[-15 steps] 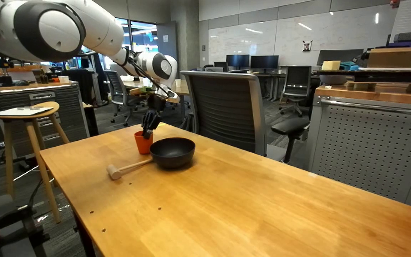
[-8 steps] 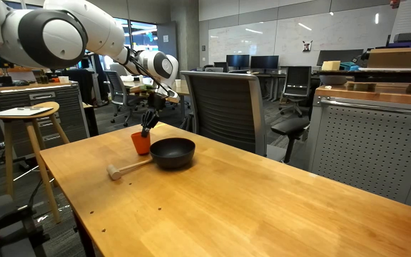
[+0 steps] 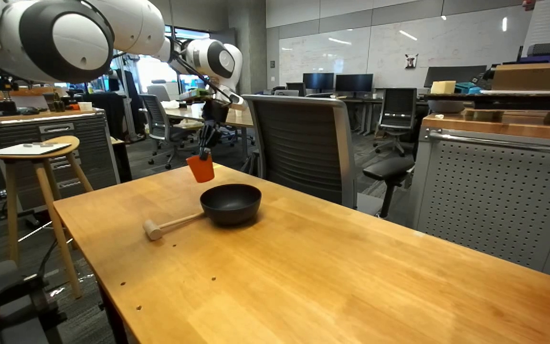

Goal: Put the cup in the bowl

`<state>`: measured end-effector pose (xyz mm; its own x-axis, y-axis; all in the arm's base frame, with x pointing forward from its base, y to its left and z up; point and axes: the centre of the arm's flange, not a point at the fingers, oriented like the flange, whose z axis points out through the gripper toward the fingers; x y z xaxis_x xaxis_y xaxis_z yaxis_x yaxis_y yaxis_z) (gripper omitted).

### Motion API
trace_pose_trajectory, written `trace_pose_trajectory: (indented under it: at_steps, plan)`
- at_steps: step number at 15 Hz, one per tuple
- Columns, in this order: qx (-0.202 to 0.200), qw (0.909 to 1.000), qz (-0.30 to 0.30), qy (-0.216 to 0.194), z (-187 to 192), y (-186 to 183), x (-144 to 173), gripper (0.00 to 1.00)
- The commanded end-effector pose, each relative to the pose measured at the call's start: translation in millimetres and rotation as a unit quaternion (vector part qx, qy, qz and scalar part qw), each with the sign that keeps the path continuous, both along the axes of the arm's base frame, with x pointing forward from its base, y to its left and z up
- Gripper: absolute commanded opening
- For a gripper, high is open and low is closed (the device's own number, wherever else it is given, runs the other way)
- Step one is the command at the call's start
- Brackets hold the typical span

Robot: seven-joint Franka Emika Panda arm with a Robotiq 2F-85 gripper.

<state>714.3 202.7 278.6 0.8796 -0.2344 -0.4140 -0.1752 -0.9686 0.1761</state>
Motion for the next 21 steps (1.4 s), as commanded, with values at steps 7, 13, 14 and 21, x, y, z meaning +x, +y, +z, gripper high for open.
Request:
trace_pose_trajectory:
  at_steps: [7,13,14,21]
  plan:
    - [-0.053,0.972,-0.228,-0.02,21.2,-105.4,3.8,0.01]
    - [-0.03,0.9455,-0.323,0.031,-20.2,-148.7,0.2,0.01]
    - [-0.02,0.9445,-0.326,0.04,-29.6,-151.3,-1.7,0.01]
    - [0.026,0.9395,-0.333,0.075,-71.1,-158.8,-12.6,0.38]
